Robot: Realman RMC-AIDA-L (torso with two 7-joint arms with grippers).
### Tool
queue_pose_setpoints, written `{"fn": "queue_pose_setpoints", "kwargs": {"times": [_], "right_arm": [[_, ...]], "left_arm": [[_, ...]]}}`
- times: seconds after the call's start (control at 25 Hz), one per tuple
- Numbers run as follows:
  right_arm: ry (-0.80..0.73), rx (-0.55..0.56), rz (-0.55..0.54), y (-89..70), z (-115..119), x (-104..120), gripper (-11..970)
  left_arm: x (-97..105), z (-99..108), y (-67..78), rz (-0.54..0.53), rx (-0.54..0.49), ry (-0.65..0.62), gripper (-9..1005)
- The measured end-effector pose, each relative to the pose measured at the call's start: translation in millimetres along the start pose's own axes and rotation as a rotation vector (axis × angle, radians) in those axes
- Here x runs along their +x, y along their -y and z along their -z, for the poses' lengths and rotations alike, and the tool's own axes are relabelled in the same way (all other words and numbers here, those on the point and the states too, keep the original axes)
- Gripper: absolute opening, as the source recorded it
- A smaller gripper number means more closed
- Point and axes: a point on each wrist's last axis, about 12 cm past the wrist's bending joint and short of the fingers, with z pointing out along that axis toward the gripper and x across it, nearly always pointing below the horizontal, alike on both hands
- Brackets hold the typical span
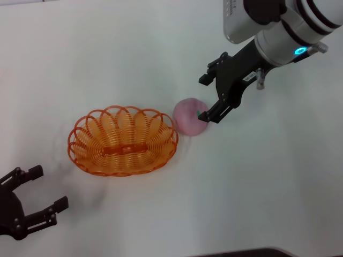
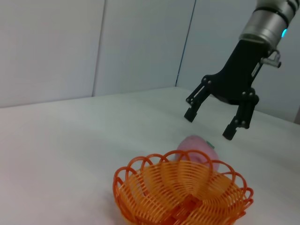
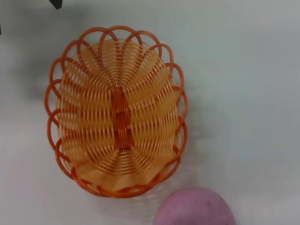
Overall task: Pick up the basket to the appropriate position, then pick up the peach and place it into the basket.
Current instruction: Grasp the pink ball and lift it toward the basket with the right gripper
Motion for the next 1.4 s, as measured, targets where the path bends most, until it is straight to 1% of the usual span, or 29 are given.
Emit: {"fn": "queue_pose_setpoints", "kwargs": {"times": [0.16,0.44,1.12,1.4], "right_arm": [[0.008,-0.008,-0.011,0.8,-9.7,-0.8,950],[-0.024,-0.017,-0.026,2.4,-28.8,0.8,928],[-0.03,-0.044,-0.028,-1.6,-36.0,-0.9,875],[-0.019,-0.044,-0.035,-2.1,-35.1,0.3,555]], "left_arm": [[-0.9,0.6,-0.4,-0.004,0.001,0.0,914],[-0.6,0.8,-1.1,-0.004,-0.004,-0.004,914],[0.0,1.3,-1.1,-0.003,-0.007,-0.006,913],[0.4,1.6,-0.8,-0.001,-0.008,-0.006,903]]}}
